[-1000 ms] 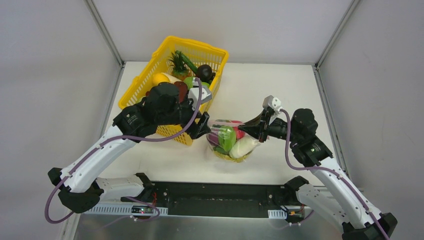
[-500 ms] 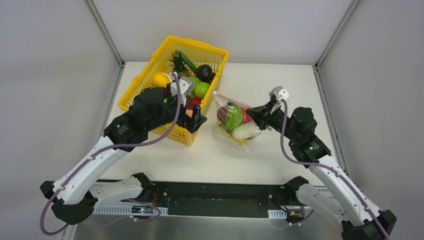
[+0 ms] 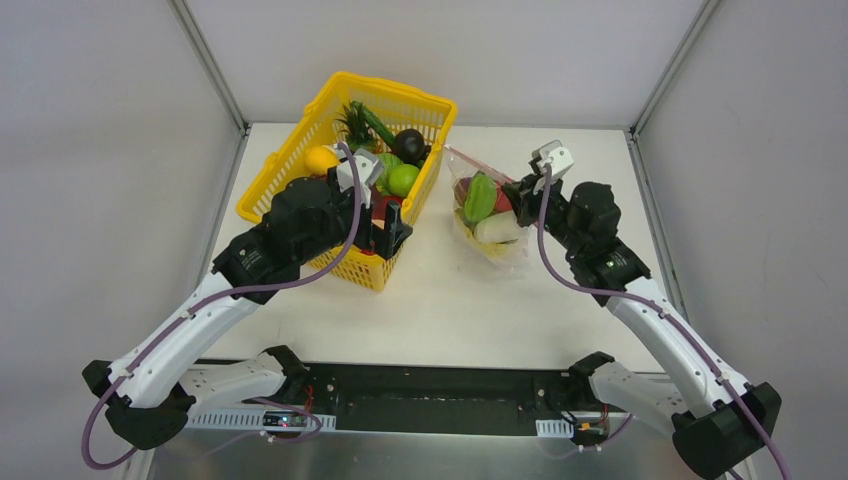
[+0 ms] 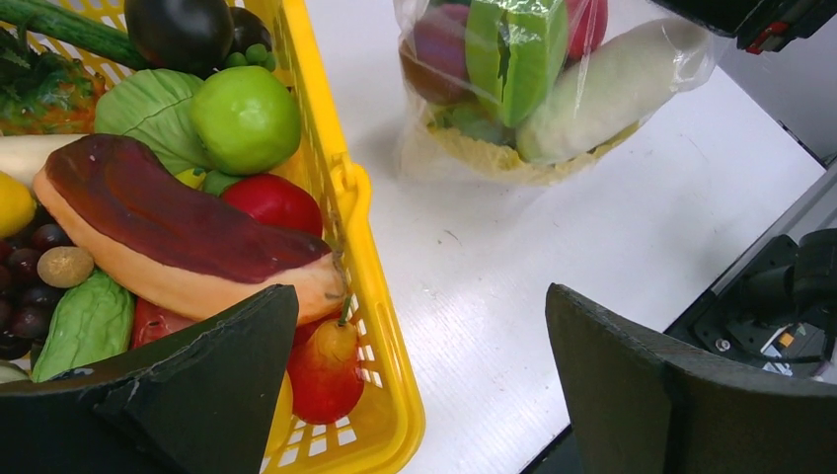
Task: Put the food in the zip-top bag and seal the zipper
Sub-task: Place the zipper food storage bag at the center of the board, then reset both arms
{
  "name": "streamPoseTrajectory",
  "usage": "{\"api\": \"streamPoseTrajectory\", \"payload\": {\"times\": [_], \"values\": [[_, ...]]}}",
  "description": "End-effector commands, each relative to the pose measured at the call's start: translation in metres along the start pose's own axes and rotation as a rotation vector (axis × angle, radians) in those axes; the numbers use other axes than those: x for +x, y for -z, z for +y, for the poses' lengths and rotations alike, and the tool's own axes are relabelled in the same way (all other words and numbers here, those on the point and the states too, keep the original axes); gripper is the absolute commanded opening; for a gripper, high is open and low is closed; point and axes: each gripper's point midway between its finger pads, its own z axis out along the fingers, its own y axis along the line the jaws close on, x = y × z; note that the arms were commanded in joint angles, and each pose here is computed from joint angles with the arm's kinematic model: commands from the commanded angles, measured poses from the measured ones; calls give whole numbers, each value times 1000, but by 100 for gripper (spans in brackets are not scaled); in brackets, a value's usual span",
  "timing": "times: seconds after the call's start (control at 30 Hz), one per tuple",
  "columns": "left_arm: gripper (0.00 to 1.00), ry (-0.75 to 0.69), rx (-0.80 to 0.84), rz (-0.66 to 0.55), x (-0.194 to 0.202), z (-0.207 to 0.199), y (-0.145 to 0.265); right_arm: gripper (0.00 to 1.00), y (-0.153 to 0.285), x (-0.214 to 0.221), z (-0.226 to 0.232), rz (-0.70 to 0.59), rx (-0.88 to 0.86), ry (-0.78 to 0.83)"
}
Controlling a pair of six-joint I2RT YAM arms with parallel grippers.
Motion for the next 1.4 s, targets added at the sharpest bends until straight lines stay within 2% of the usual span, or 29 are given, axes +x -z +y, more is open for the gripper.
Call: {"api": "streamPoseTrajectory", "payload": {"times": [0.0,0.1,0.27,0.37,0.57,0.63,0.67,0.93,1.07,1.3,1.37], "values": [[100,35,-44,-64,-13,8,4,0,5,-65,-8,-175,26,125],[100,42,-66,-69,-12,12,4,0,6,-31,22,-72,-165,181],[100,49,-99,-76,-10,18,5,0,24,37,68,88,-394,43],[100,51,-99,-81,-11,18,5,1,45,59,90,147,-500,-31],[100,57,-96,-89,-14,18,3,15,82,67,115,178,-631,-102],[100,59,-90,-87,-15,17,1,26,85,69,115,184,-631,-106],[100,61,-87,-84,-14,16,-1,30,85,70,115,190,-624,-109],[100,75,-106,-76,-11,19,0,34,72,60,101,164,-516,-138],[100,88,-159,-90,-10,30,6,50,54,57,70,110,-307,-174],[100,171,-360,-104,0,73,21,81,42,62,-4,68,153,-282],[100,201,-418,-114,3,87,26,86,44,65,-25,46,286,-327]]}}
